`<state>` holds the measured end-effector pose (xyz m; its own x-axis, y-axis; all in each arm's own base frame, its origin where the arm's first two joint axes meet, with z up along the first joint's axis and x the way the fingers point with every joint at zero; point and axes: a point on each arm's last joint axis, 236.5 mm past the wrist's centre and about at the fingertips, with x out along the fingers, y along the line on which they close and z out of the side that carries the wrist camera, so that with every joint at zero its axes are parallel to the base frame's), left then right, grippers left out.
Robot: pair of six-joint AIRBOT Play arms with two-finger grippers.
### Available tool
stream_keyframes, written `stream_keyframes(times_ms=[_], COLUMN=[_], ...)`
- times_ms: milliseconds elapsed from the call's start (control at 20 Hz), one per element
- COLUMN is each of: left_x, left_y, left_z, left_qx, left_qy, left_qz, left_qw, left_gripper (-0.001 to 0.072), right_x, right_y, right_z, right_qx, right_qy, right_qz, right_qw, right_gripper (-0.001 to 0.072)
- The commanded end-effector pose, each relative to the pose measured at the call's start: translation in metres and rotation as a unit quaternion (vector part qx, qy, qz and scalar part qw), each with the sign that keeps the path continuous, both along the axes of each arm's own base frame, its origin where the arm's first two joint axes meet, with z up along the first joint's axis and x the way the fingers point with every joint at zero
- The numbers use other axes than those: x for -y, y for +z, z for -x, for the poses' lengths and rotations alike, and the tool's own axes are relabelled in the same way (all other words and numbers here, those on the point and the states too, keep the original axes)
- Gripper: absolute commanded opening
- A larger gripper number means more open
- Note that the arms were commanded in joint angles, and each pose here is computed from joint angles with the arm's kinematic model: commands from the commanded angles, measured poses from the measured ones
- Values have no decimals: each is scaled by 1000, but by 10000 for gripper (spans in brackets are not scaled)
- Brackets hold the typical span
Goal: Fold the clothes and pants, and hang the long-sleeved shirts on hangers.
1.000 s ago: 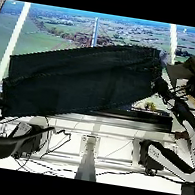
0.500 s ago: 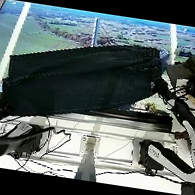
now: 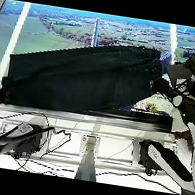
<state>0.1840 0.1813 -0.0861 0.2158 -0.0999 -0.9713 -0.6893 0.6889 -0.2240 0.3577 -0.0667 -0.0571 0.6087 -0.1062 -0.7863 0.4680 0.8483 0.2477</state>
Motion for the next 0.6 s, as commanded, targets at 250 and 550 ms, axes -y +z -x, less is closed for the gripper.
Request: stream_keyframes(times_ms=[250,550], left_x=[-54,-51], left_y=[112,122], left_z=[-62,-83], left_qx=[111,157], left_qy=[-13,4], left_qz=[-112,-104], left_qw=[987,982], left_gripper=[35,32], right_x=[0,-8], right_y=[89,141], right_z=[87,143], right_qx=[-44,15], right_qy=[37,13], right_qz=[64,69], right_qw=[996,997], right_gripper=[23,23])
